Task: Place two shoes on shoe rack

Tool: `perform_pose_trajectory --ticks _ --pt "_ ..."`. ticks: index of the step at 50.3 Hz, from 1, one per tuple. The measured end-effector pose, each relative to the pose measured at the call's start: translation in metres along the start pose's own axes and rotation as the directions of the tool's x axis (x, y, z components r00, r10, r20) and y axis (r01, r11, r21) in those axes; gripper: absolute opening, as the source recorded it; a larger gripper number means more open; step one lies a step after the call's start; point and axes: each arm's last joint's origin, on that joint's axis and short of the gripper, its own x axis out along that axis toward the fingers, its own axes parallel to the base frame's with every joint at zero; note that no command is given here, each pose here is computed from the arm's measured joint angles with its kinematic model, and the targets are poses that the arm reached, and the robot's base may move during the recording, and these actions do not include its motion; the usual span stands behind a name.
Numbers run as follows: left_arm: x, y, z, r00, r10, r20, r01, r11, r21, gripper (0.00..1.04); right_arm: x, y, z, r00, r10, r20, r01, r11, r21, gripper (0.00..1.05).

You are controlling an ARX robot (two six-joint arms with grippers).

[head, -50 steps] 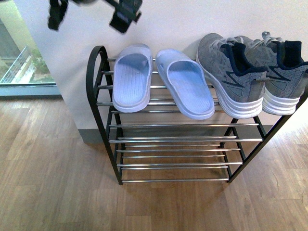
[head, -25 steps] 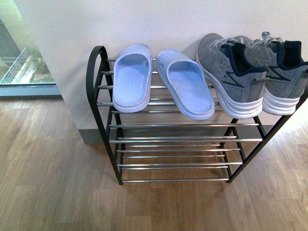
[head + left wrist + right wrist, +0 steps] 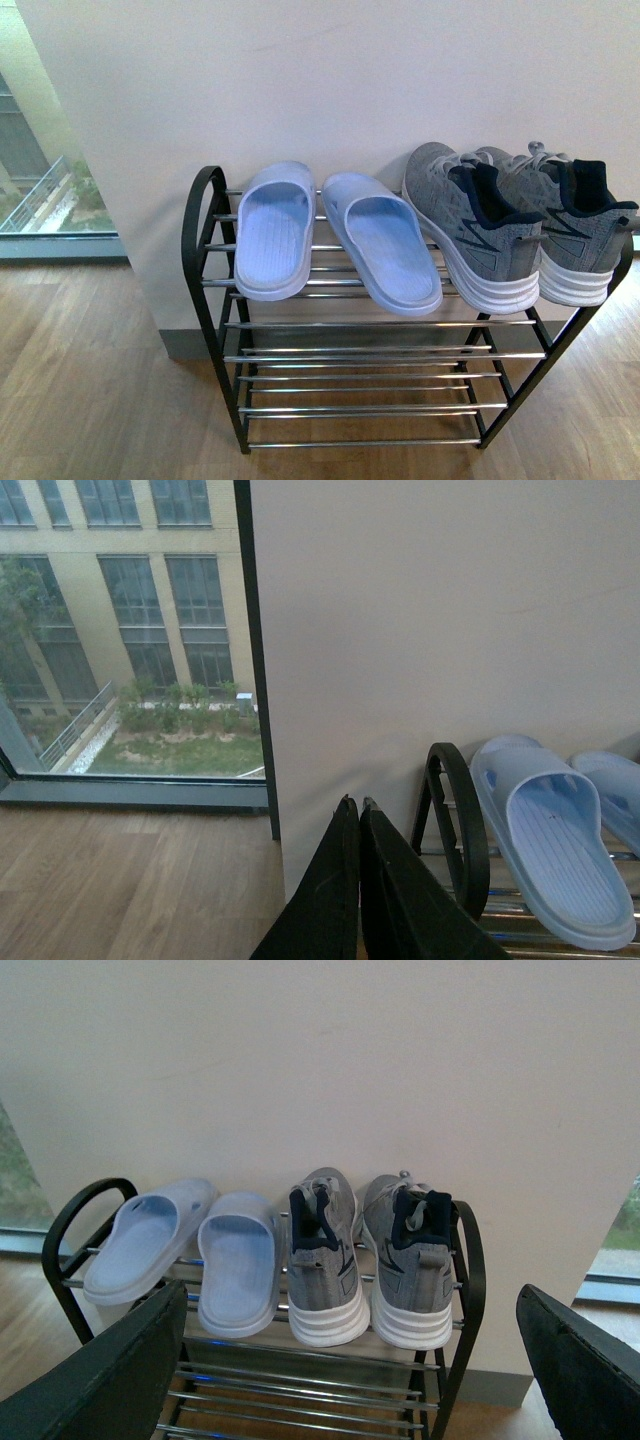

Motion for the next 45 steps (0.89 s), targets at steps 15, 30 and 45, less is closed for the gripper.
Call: perform_pose_trajectory --ticks 15,30,45 --pt "-0.026 0.015 0.000 1.000 -0.009 -0.002 0.009 1.000 -0.001 0.01 0.000 0.000 0.000 1.000 0.000 0.000 0.000 1.000 0.000 0.95" --pt "-0.047 0.018 0.002 1.000 0.002 0.005 -0.002 1.000 -0.002 0.01 0.000 0.000 0.000 1.000 0.000 0.000 0.000 1.000 0.000 0.95" --pt "-0.064 0.018 0.007 1.000 0.002 0.021 -0.002 1.000 -0.002 0.01 0.000 0.000 0.000 1.000 0.000 0.000 0.000 1.000 0.000 0.95"
